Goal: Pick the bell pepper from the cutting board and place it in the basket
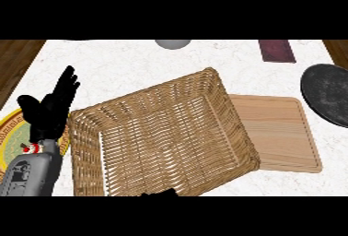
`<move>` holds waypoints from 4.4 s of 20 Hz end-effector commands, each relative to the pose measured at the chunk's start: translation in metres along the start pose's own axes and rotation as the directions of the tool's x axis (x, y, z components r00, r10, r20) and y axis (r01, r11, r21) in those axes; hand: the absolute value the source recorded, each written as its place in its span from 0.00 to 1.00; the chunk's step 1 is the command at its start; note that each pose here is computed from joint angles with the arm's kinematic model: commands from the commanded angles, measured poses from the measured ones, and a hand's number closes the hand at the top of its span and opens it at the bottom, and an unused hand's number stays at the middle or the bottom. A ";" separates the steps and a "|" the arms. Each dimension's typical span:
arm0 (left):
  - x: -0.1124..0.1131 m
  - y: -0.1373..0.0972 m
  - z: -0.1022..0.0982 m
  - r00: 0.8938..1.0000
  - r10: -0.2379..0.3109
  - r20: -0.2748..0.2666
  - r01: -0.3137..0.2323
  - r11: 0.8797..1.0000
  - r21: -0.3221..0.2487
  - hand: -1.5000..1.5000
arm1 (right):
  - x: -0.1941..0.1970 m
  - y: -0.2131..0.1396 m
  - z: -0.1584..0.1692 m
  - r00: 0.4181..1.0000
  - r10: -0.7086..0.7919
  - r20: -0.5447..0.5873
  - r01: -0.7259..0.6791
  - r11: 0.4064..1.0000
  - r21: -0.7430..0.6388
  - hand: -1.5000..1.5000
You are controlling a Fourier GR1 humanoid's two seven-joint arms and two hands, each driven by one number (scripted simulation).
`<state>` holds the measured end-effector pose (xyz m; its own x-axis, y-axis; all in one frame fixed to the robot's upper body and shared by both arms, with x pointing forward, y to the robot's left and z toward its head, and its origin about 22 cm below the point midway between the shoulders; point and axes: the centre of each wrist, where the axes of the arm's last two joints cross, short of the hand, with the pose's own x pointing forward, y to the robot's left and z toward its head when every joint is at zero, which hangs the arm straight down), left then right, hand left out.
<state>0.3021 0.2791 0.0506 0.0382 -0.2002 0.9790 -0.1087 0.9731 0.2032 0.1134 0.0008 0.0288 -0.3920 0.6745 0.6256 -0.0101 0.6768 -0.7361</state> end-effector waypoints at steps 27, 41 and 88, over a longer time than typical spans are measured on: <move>0.012 -0.005 -0.011 1.000 -0.006 0.023 0.006 1.000 -0.018 0.50 | 0.041 -0.042 -0.239 0.809 0.587 -0.039 -0.588 0.808 -0.043 1.00; -0.004 -0.018 0.001 1.000 -0.001 -0.006 0.000 1.000 -0.011 0.50 | 0.006 -0.032 -0.254 0.786 0.617 -0.039 -0.610 0.785 0.109 1.00; -0.004 -0.005 0.005 1.000 -0.008 0.001 0.008 1.000 0.018 0.50 | -0.033 -0.023 -0.247 0.903 0.340 -0.262 -0.330 0.940 0.083 0.00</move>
<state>0.3025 0.2795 0.0499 0.0446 -0.2008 0.9786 -0.1101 0.9726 0.2046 0.3524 0.0360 0.0824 -0.1117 0.9624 0.2478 -0.0141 0.2478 -0.9687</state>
